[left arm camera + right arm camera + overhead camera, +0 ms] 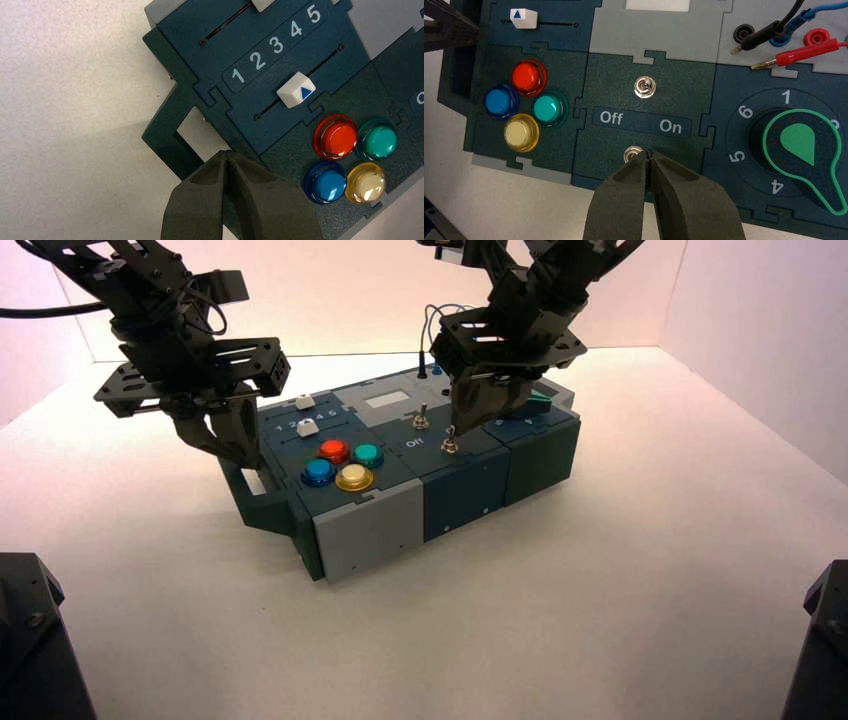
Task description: Flip the bottom switch off with the right gripper.
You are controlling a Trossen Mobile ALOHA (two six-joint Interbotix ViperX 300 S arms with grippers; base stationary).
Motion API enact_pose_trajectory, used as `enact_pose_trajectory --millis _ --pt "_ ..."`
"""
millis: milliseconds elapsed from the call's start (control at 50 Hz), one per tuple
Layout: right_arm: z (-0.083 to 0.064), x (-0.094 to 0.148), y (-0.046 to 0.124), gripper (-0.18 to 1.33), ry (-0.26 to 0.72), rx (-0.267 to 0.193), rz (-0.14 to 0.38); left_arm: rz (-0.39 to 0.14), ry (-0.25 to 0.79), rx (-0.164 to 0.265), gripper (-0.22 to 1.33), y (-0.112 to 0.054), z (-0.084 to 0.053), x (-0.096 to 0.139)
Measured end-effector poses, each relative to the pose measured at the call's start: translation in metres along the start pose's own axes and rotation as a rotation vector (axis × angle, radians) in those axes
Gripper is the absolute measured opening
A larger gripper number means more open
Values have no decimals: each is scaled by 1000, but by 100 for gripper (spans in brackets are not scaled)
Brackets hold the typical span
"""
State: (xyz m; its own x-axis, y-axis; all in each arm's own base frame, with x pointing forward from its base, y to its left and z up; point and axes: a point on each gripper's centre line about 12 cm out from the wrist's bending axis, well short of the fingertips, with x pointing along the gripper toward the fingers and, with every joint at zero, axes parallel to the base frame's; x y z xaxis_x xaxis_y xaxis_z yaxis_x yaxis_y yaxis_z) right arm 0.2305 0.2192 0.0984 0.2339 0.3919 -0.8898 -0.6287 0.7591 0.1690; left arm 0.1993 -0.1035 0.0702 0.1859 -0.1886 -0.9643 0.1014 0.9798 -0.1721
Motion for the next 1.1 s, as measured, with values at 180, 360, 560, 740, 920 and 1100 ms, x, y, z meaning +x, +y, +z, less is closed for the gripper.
enact_pose_trajectory --millis 180,360,560,740,920,1100 --pt "1 0 0 -15 0 0 1 0 0 0 -16 0 0 0" --pt "1 0 3 -15 3 -9 7 0 -2 -1 -16 0 1 0" --pt "8 0 11 -15 -9 -28 19 0 -2 -1 -16 0 1 0" --pt "7 3 29 -14 11 -67 48 -1 -6 1 -16 -1 1 0" --pt "7 3 28 -14 8 -67 45 0 -8 3 -16 0 2 1" --pt "8 3 26 -14 -1 -63 40 0 -8 4 -16 -1 2 1"
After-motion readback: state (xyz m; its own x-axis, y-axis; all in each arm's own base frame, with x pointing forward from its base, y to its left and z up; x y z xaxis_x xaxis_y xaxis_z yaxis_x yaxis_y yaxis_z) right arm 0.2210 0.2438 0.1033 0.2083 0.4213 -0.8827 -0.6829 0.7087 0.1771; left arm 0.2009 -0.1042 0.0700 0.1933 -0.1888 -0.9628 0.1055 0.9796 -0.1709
